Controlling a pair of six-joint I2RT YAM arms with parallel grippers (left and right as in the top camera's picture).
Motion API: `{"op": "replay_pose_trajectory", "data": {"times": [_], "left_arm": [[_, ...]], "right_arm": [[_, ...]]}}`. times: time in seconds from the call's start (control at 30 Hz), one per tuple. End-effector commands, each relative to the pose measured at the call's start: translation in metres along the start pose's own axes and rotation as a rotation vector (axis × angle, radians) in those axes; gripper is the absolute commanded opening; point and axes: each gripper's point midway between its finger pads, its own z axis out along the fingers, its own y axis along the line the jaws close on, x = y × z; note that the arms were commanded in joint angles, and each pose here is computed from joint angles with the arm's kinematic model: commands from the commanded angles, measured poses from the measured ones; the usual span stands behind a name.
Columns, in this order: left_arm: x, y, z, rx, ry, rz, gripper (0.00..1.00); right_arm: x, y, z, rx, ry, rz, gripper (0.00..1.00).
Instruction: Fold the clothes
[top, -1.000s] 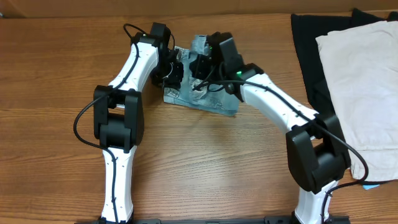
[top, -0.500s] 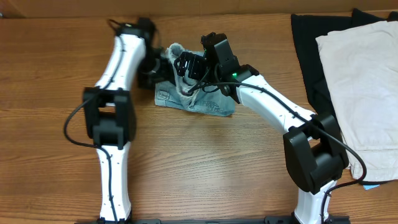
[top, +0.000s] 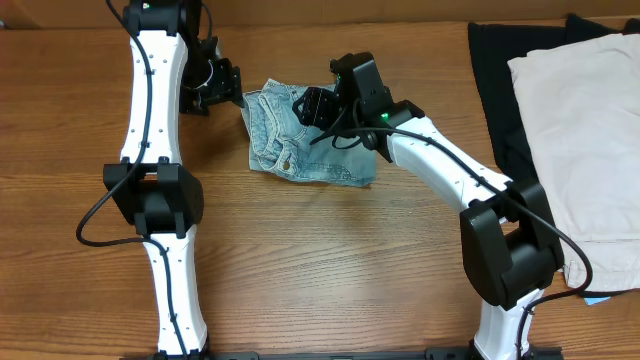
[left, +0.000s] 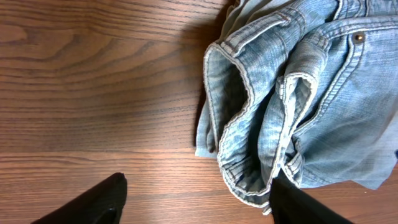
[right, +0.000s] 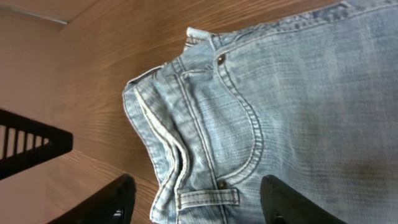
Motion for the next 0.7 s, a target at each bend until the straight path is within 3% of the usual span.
{"op": "replay_pose_trajectory", "data": {"times": [0.0, 0.03, 0.1, 0.27, 0.43, 0.67], "left_arm": [[0.007, -0.025, 0.006, 0.086, 0.029, 0.132, 0.82], [0.009, -0.030, 0.008, 0.104, 0.037, 0.162, 0.85], [0.012, -0.037, 0.011, 0.110, 0.047, 0.190, 1.00], [0.013, -0.051, 0.018, 0.085, 0.040, 0.240, 1.00], [0.017, -0.049, 0.038, -0.013, 0.062, 0.170, 1.00], [0.024, -0.045, 0.084, -0.019, 0.120, 0.127, 1.00]], "right_arm": [[-0.024, -0.009, -0.009, 0.014, -0.049, 0.030, 0.84], [-0.029, -0.018, -0.013, 0.028, -0.050, 0.051, 0.87], [-0.039, -0.046, -0.023, 0.067, -0.040, 0.109, 0.92], [-0.047, -0.111, -0.049, 0.185, -0.006, 0.282, 0.99], [-0.049, -0.125, -0.054, 0.228, -0.016, 0.302, 1.00], [-0.049, -0.126, -0.053, 0.246, -0.026, 0.296, 1.00]]}}
